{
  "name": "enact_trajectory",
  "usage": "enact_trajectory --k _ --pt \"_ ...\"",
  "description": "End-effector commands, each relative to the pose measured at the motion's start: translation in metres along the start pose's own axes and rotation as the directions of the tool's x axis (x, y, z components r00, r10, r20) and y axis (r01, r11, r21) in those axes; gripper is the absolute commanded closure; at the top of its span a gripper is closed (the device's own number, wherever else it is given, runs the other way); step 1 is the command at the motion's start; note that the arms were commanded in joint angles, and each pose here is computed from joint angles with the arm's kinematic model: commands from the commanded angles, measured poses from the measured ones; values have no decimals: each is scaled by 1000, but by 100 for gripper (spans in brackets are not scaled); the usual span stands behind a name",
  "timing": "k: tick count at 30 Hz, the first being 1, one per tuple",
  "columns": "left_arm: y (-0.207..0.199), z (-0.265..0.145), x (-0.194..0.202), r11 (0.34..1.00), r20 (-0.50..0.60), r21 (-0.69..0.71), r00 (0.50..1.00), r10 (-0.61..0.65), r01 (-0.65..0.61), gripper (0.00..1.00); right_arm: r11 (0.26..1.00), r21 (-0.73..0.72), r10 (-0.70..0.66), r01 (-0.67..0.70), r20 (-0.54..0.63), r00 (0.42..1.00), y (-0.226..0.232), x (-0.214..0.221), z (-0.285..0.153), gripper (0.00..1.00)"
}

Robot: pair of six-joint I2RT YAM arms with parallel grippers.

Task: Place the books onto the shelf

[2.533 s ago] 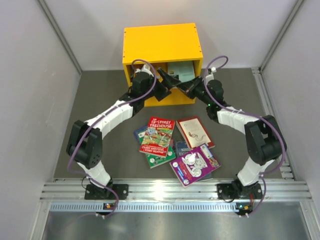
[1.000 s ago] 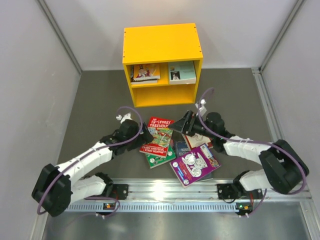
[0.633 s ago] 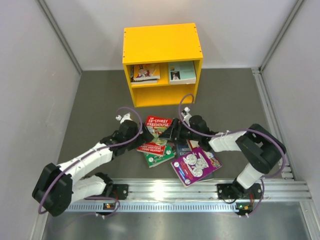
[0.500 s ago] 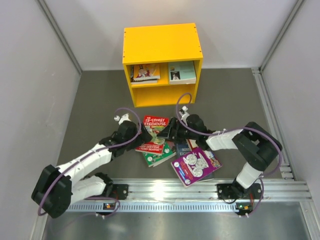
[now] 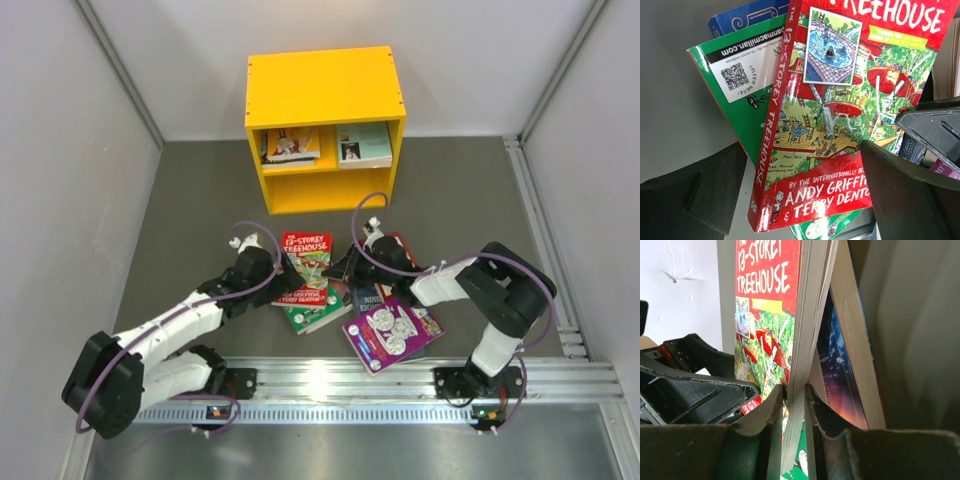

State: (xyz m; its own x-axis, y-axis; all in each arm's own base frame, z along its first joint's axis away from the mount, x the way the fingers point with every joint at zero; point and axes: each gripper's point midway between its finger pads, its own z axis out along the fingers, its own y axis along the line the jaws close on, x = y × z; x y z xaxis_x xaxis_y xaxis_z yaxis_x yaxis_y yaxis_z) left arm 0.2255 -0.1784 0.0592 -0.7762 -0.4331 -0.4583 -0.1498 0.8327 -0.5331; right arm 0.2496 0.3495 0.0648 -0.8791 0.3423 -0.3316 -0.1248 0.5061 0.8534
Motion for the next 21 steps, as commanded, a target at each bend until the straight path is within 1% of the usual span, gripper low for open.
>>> enact_trajectory --k 1,4,5,6,8,9,11,12,16,19,20,21 --pt "-53 -9 1 978 -56 211 998 1 11 3 997 -64 -36 35 -7 999 22 13 -2 100" --pt "-50 -15 -4 981 -34 191 999 12 -5 3 995 -54 -78 79 10 997 28 6 -10 100" --pt "-55 -27 -19 981 27 190 999 33 -37 3 990 -21 -136 137 18 991 33 1 -20 100" --pt "-52 -30 -20 984 29 174 999 40 -45 2 987 -29 -156 157 48 987 42 -6 -26 100" --pt "-60 -41 -31 979 70 193 996 49 -61 2 983 1 -186 186 50 981 40 -9 -33 100" --pt "-60 -44 -31 980 69 190 996 52 -64 2 980 -3 -201 201 73 977 48 -14 -39 100" --pt "-68 -53 -38 974 91 214 994 54 -72 2 973 23 -230 229 71 971 49 -16 -45 100" --pt "-67 -56 -44 976 121 203 991 50 -74 2 970 20 -242 241 89 966 56 -22 -50 100" --pt "-68 -61 -47 977 125 197 991 50 -75 2 957 66 -288 283 85 954 57 -27 -58 100" --pt "-71 -62 -43 974 110 219 993 37 -61 2 959 58 -281 276 92 955 59 -26 -64 100" --pt "-75 -62 -36 966 80 253 996 38 -58 2 961 56 -275 271 98 956 59 -27 -66 100" --pt "-79 -63 -35 958 77 282 997 33 -53 2 963 38 -269 266 113 957 64 -28 -70 100"
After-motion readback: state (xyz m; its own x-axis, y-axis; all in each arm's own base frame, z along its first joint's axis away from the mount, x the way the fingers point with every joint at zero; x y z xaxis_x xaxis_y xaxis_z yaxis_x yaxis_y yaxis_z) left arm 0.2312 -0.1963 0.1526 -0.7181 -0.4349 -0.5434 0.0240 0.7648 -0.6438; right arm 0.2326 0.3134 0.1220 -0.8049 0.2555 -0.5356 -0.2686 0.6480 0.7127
